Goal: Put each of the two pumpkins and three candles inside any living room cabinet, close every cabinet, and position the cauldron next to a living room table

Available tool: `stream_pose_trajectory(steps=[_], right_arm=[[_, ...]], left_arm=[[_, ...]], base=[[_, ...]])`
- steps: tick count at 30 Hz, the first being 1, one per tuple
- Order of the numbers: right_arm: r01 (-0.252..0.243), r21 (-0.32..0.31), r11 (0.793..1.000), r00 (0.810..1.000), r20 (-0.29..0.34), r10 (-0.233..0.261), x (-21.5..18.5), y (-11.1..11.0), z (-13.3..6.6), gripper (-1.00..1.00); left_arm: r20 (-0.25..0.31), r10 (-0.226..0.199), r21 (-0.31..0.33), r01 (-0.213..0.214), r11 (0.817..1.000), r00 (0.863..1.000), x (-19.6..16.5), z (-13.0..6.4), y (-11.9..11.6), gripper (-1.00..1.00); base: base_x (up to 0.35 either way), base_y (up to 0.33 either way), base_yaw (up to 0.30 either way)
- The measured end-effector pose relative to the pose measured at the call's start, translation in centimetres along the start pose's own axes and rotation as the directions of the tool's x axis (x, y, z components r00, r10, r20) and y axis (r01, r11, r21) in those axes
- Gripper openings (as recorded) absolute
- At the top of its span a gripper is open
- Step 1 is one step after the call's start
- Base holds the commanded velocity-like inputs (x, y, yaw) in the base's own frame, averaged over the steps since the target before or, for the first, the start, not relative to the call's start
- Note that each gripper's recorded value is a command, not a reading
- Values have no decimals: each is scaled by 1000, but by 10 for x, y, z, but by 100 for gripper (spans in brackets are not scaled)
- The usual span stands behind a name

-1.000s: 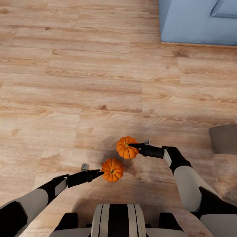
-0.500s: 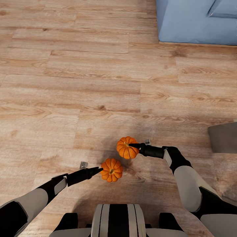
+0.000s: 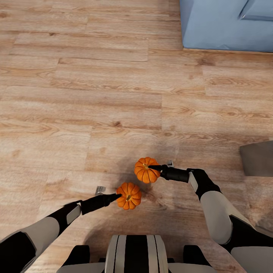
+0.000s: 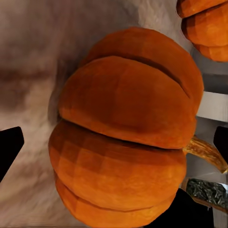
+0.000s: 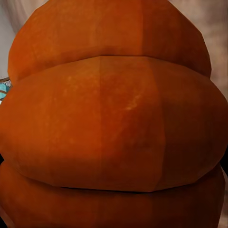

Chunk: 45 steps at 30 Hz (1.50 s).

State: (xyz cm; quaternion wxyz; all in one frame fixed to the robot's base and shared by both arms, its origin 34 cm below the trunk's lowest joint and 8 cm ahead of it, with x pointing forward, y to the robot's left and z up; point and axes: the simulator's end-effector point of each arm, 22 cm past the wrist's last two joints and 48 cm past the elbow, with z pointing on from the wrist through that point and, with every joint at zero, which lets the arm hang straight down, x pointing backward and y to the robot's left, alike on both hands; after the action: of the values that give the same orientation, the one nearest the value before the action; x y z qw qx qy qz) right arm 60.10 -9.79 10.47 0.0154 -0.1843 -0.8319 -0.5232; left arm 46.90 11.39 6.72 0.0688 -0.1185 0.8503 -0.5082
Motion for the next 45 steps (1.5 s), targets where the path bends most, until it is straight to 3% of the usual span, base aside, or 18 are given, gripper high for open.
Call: stream_pose_trajectory(steps=[11,45], right_arm=[[-2,0,1000,1000,-1,2,0,0,0,-100],[-7,-1,1000,1000,-2,7,0,0,0,-100]], left_arm=[[-32,-49,15,50,999,998,12,14,-10,100],[-33,-68,-10,67,998,997,14,18,-6,100]], base=[[0,0,0],[0,0,0]])
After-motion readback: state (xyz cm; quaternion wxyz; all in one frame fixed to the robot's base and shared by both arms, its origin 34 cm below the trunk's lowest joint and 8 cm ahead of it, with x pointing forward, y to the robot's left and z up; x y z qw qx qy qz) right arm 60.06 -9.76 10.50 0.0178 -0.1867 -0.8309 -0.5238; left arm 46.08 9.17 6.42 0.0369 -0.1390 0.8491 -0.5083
